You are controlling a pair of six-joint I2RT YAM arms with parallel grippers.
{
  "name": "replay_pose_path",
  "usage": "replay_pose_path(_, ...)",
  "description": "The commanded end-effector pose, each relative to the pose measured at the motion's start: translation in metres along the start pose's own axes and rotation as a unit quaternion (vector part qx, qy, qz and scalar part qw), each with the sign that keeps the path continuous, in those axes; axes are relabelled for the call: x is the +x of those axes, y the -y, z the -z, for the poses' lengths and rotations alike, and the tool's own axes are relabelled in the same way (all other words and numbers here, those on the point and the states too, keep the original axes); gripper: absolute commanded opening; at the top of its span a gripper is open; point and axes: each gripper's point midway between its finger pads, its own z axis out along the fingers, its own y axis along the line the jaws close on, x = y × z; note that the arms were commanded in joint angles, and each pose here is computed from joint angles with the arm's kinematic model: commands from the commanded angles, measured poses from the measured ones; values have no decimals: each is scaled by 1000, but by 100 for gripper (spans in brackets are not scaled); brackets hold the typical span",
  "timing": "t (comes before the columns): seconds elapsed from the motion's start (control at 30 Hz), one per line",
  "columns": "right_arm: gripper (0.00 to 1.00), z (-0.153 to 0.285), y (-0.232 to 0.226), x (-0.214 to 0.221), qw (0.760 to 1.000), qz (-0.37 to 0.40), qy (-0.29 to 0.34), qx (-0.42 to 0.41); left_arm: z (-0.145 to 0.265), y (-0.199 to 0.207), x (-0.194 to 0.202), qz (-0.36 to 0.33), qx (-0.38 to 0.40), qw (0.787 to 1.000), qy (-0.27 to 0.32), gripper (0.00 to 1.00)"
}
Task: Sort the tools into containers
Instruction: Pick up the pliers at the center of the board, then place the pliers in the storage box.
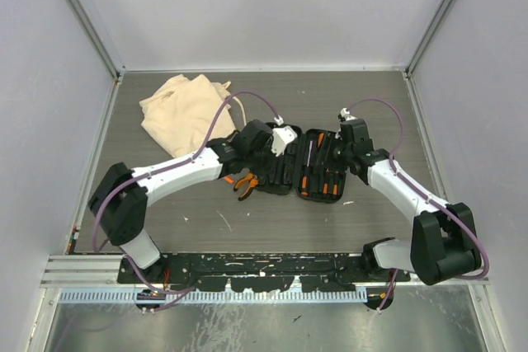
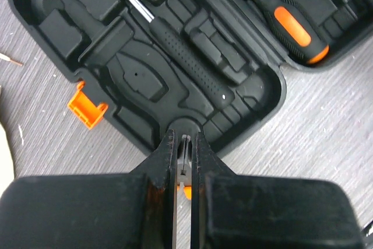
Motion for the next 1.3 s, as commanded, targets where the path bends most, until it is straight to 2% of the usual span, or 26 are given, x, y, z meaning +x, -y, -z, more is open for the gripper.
replay_pose_path(0.0, 50, 9, -6, -12, 1000, -4, 25, -14, -14, -2, -53, 25, 0, 998, 60, 0)
replay_pose_path(0.33, 50, 14, -4, -8, 999, -16, 26, -14, -59, -23, -70, 77, -17, 997, 24, 0)
replay_pose_path(0.7, 50, 14, -3, -3, 999, -23, 21, -15, -100, -54, -49, 147, -68, 985, -60, 0)
replay_pose_path(1.0, 50, 12, -3, 0, 999, -28, 15, -16, -111, -81, -53, 230, -101, 967, -50, 0)
replay_pose_path(1.27, 50, 12, -3, 4, 999, -31, 11, -18, -114, -102, -60, 263, -144, 953, -43, 0)
